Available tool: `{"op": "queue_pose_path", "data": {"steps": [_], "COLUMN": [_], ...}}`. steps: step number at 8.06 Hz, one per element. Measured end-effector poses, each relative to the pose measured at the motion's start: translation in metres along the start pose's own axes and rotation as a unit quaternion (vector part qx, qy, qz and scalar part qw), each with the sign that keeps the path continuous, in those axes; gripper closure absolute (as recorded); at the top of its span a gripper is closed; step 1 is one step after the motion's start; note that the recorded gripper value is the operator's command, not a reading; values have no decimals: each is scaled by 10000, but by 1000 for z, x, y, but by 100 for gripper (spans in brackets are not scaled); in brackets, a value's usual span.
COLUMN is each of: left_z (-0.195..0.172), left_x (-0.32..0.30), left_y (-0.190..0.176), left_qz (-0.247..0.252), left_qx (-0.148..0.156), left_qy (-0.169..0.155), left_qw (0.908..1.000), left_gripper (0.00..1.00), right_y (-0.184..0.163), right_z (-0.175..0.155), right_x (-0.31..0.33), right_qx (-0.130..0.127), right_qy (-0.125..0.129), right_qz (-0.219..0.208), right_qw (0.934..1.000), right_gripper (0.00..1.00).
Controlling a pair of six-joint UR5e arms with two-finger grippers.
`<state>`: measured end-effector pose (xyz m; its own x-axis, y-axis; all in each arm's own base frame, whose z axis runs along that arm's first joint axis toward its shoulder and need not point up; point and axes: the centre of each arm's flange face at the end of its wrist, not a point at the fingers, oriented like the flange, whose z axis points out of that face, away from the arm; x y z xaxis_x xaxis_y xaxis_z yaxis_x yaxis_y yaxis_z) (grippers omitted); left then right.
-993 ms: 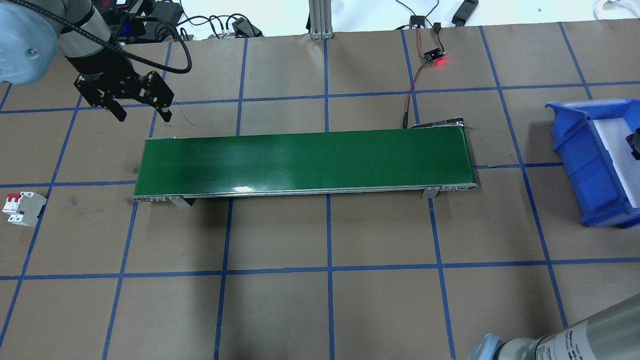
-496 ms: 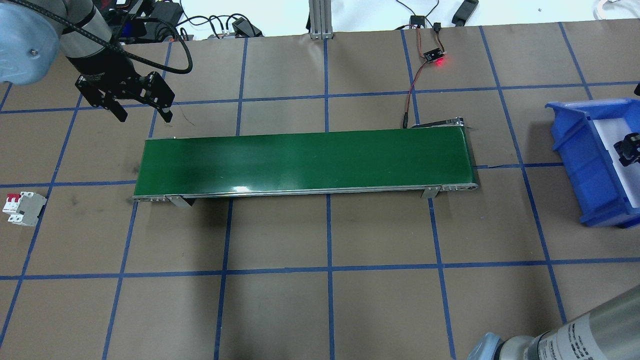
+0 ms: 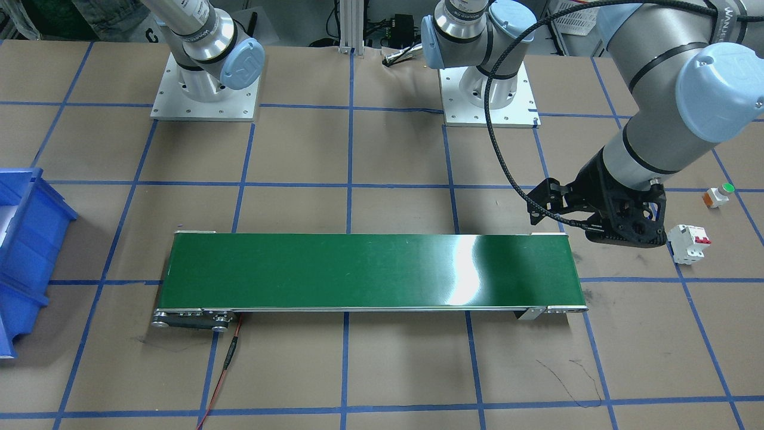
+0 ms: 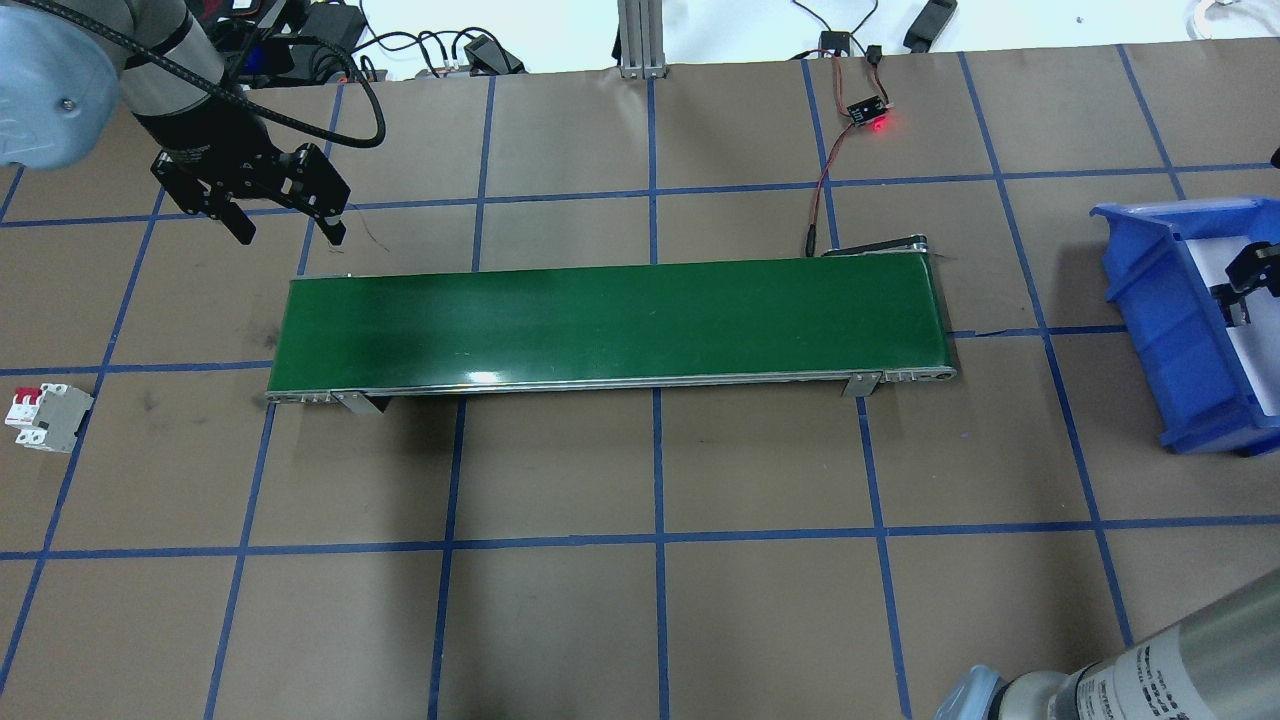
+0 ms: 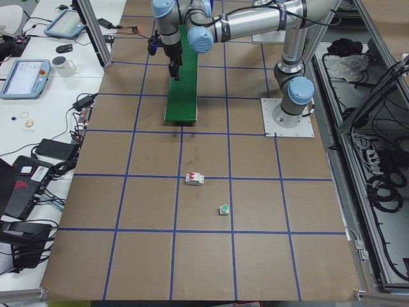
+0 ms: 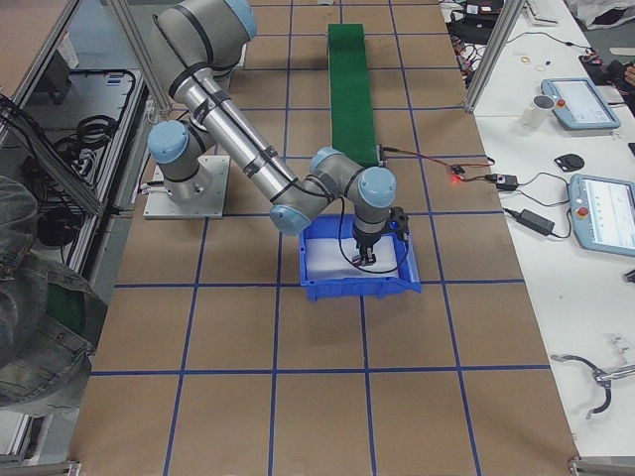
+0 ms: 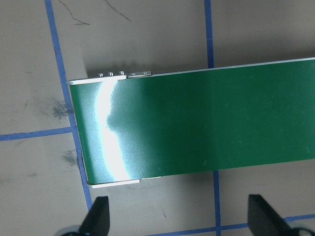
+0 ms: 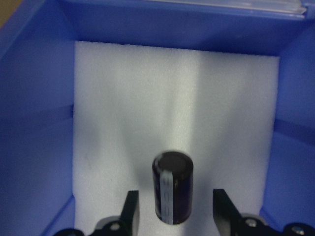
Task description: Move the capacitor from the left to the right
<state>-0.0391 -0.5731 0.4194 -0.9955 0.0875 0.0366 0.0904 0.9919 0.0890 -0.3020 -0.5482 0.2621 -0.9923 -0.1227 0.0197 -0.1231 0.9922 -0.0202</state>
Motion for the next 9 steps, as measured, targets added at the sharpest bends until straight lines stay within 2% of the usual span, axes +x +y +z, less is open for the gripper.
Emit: {"op": "queue_pose_path", "data": {"steps": [1, 2, 5, 9], "left_z": [0, 0, 0, 1], "left_x": [0, 0, 0, 0], "left_y": [0, 0, 0, 0], "left_qz": [0, 0, 0, 0], "left_qx": [1, 1, 2, -3], "left_qy": [1, 1, 1, -4], "left_qw": [10000, 10000, 10000, 10000], "left_gripper": [0, 0, 0, 0], "right_y": [-2, -3, -3, 4], "right_z": [-1, -2, -16, -91], "right_x": [0, 0, 0, -20], "right_qx": [99, 142, 283, 650], "right_qy": [9, 15, 146, 566], "right_qz": [-2, 0, 26, 8], "right_qw": [10000, 9999, 9995, 9963], "right_gripper": [5, 0, 0, 0]}}
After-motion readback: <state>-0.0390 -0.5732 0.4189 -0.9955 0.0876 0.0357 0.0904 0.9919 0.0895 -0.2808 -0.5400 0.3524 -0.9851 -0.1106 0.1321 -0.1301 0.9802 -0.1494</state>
